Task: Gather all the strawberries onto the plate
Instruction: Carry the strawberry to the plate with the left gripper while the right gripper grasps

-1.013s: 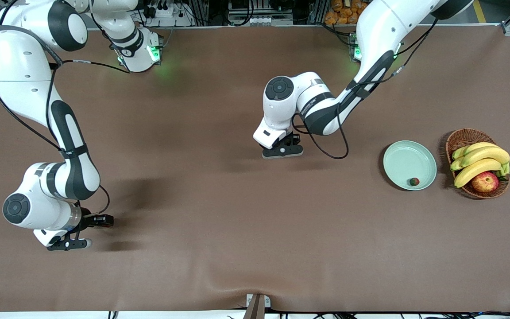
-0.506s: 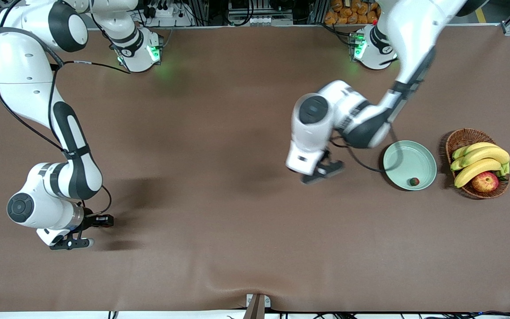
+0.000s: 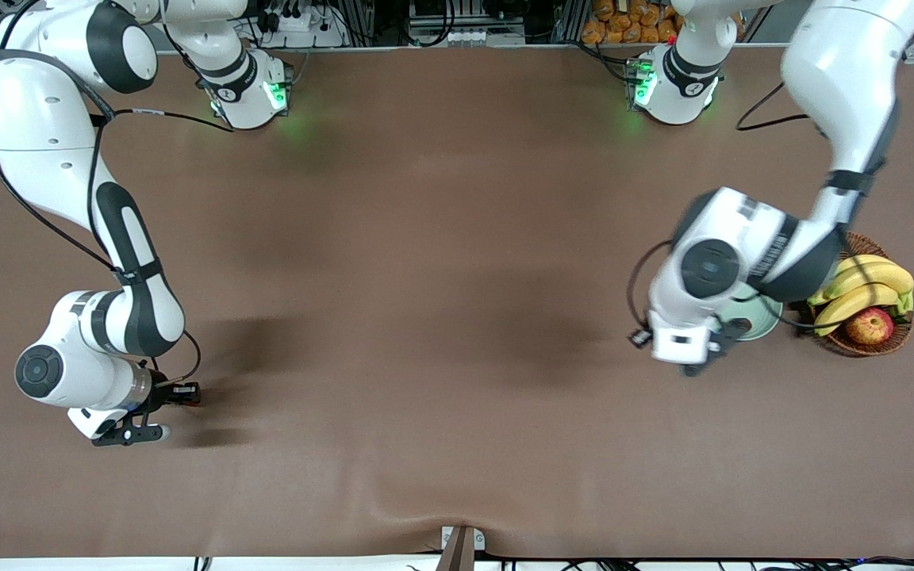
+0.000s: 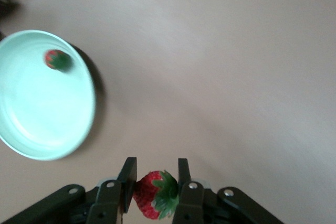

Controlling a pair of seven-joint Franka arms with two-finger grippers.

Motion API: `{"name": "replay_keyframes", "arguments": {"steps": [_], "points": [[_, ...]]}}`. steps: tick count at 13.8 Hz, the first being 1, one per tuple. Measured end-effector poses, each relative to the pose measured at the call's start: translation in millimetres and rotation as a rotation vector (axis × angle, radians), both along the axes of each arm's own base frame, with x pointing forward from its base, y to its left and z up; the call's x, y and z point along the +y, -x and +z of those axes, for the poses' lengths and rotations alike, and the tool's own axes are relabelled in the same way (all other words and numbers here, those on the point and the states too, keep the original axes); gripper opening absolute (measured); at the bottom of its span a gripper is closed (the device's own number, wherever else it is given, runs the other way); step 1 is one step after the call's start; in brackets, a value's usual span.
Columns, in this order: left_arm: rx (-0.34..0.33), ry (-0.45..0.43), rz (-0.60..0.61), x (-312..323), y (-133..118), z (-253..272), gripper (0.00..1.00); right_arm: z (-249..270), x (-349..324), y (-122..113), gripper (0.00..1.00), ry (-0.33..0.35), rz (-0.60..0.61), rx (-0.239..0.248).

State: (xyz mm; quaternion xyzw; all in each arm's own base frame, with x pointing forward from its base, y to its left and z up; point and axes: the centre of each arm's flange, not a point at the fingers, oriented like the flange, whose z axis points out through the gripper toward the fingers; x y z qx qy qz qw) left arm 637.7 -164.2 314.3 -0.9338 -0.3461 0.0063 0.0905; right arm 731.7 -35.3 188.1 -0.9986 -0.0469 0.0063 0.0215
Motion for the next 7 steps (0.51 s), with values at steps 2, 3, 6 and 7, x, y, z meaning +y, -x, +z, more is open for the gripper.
{"name": "replay_keyframes", "arguments": {"steps": [2,3,6,7], "points": [[0.020,-0.004,0.057,47,-5,-8,0.37,1,1,-1,0.32,-0.001,0.001,-0.002],[0.036,-0.004,0.073,66,-4,-14,0.37,2,2,-1,0.32,-0.002,0.002,-0.004],[0.084,0.022,0.095,97,10,-28,0.37,10,10,-4,0.32,-0.007,0.012,-0.010],[0.098,0.044,0.096,105,17,-29,0.37,15,14,-5,0.32,-0.008,0.018,-0.001]]}}
